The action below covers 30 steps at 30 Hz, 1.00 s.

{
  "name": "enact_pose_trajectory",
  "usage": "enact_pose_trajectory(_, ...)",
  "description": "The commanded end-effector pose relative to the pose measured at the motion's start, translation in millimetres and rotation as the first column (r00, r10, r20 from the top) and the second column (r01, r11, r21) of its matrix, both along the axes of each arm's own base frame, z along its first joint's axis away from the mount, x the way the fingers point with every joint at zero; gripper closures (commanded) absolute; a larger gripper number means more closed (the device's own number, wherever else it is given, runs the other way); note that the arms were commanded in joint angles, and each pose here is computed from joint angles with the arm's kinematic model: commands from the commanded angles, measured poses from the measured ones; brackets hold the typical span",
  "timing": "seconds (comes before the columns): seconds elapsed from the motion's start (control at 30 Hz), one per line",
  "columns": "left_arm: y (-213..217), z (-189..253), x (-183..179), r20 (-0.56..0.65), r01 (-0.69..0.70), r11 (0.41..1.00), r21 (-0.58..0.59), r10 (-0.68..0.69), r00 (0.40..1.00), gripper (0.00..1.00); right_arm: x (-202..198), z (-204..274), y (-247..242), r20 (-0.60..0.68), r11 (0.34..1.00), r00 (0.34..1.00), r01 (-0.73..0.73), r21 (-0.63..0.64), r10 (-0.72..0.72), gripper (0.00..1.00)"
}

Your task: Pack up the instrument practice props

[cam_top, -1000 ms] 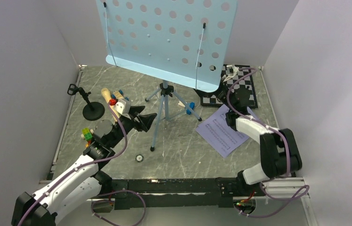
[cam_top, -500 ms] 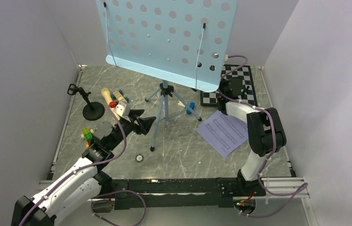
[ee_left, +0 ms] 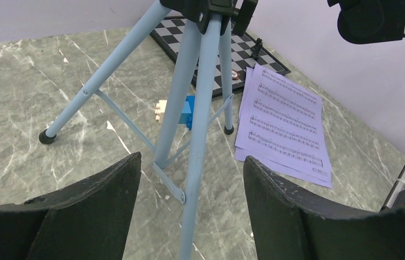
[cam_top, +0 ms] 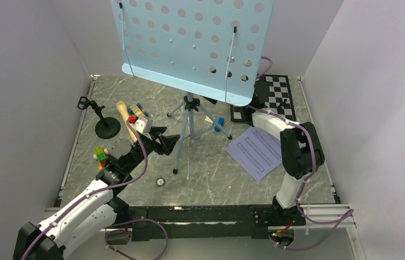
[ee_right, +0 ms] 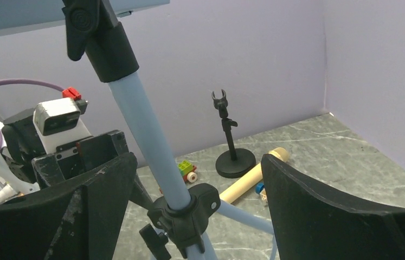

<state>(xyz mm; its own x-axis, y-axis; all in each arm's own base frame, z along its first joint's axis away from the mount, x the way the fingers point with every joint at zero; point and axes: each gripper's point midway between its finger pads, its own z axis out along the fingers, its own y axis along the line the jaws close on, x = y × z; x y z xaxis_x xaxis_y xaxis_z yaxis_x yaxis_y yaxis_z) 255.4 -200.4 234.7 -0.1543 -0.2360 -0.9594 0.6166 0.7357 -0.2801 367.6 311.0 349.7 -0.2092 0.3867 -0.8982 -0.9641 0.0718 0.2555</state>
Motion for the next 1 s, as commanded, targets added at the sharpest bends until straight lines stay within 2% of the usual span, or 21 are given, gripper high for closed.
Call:
enact_pose_trajectory(0.0, -0.3, 18.1, -2.0, 0.028, 0.007, 1.0, -0.03, -0.007, 1.0, 0.27, -4.7, 15.7, 15.7, 0.094, 0.999, 0.995, -0.032, -0.017, 0.033, 0.11)
enact_pose_trajectory(0.77, 2.6, 18.6, -2.6, 0.031, -0.003, 1.0, -0.019, 0.003, 1.0, 0.27, -13.7, 50.8, 40.6, 0.112, 0.99, 0.988, -0.117, 0.073, 0.108, 0.27)
enact_pose_trajectory(0.83, 2.6, 19.0, -3.1, 0.032, -0.002, 1.0, -0.019, 0.003, 0.999, 0.27, -15.2, 53.2, 40.8, 0.113, 0.989, 0.987, -0.124, 0.078, 0.115, 0.33)
enact_pose_trajectory(0.97, 3.7, 20.1, -3.2, 0.034, -0.006, 1.0, -0.021, 0.007, 0.999, 0.27, -18.6, 53.3, 40.4, 0.105, 0.987, 0.986, -0.141, 0.083, 0.132, 0.57)
